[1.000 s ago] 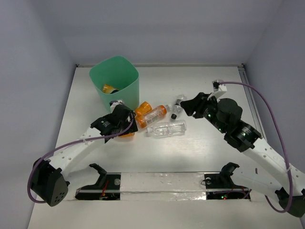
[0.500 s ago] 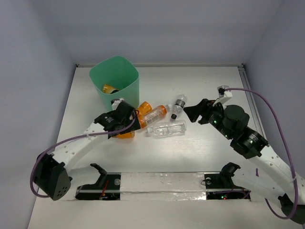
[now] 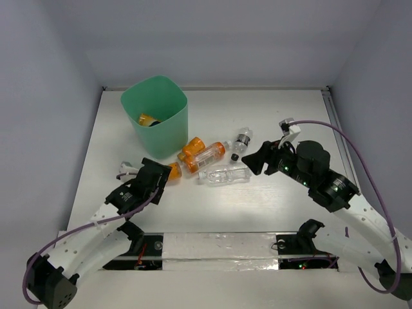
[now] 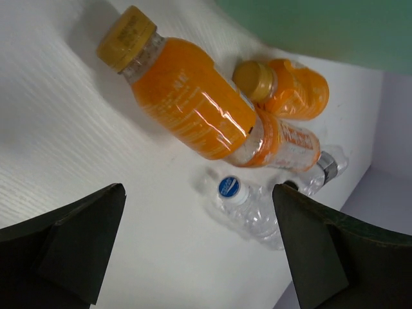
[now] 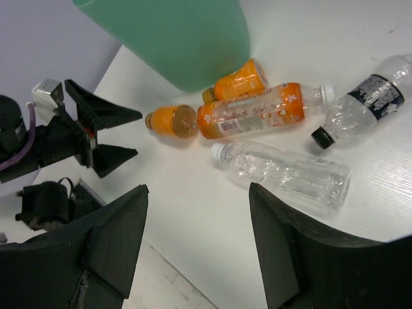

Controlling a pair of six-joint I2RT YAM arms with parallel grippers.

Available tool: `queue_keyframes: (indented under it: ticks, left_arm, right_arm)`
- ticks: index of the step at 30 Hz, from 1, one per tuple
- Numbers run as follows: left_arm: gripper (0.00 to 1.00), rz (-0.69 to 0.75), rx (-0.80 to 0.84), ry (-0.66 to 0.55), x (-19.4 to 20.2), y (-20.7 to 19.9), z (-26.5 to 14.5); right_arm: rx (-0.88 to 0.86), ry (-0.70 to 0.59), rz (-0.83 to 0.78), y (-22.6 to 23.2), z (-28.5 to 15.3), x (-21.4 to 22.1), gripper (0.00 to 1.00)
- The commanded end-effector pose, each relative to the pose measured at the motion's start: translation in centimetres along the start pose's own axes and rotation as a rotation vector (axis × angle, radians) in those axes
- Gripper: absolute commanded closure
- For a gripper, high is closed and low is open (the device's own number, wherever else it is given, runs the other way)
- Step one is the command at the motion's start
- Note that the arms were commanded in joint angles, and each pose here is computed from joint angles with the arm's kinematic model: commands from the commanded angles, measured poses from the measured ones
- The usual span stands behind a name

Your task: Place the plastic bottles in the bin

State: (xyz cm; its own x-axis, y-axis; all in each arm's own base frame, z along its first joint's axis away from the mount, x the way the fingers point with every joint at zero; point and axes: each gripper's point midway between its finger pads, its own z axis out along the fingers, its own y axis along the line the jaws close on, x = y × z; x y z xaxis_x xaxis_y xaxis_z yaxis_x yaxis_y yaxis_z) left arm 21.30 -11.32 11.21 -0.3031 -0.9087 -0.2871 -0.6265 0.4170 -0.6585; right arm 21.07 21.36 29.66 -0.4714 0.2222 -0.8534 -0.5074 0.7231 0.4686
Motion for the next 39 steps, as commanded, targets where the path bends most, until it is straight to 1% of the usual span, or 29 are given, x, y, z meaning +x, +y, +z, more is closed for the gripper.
queue_keyframes:
  ticks: [1,3,4,8,14,19,24,26,31,34,37,38,39]
  left_arm:
    - [0.01,-0.286,0.038,-0.104,-2.2,-0.4,1.6]
    - [0.01,-0.331,0.061,-0.087,-2.1,-0.7,2.1]
    - [0.01,-0.34,0.051,-0.081,-1.8,-0.1,2.5]
    - [0.01,-0.424,0.075,-0.123,-3.5,-0.1,3.4]
    - [0.01,-0.492,0.14,-0.119,-4.4,-0.9,4.5]
    - [0.01,-0.515,0.145,-0.086,-4.0,-1.2,5.8]
    - [0.01,-0.479,0.09,-0.073,-3.4,-1.0,6.9]
    - [0.02,-0.484,0.103,-0.072,-3.4,-1.5,7.0]
    - [0.03,-0.484,0.054,-0.056,-2.7,-0.4,7.9]
    - [0.07,-0.48,0.026,-0.061,-2.5,0.4,8.2]
    - [0.13,-0.477,0.011,-0.068,-2.5,0.9,8.3]
    - [0.19,-0.475,0.002,-0.07,-2.5,1.0,8.4]
    - [0.2,-0.473,-0.002,-0.07,-2.5,1.1,8.4]
  right_arm:
    - [-0.076,0.041,-0.037,1.2,-0.3,0.4,0.3]
    - [-0.084,0.052,-0.038,1.3,-0.3,0.7,0.3]
    - [-0.082,0.056,-0.038,1.2,-0.3,0.9,0.3]
    - [-0.099,0.094,-0.035,1.2,-0.1,2.0,0.3]
    - [-0.1,0.116,-0.023,1.1,0.1,2.7,0.3]
    - [-0.092,0.139,-0.02,0.9,0.5,3.2,0.3]
    - [-0.09,0.145,-0.022,0.9,0.8,3.1,0.3]
    - [-0.084,0.146,-0.024,0.8,0.8,3.1,0.3]
    - [-0.074,0.148,-0.022,0.6,0.8,3.2,0.3]
    - [-0.064,0.147,-0.022,0.5,0.7,3.1,0.3]
    - [-0.042,0.143,-0.021,0.2,0.7,3.0,0.28]
    - [-0.008,0.132,-0.017,-0.4,0.9,2.7,0.26]
    - [-0.007,0.132,-0.013,-0.4,0.9,2.7,0.26]
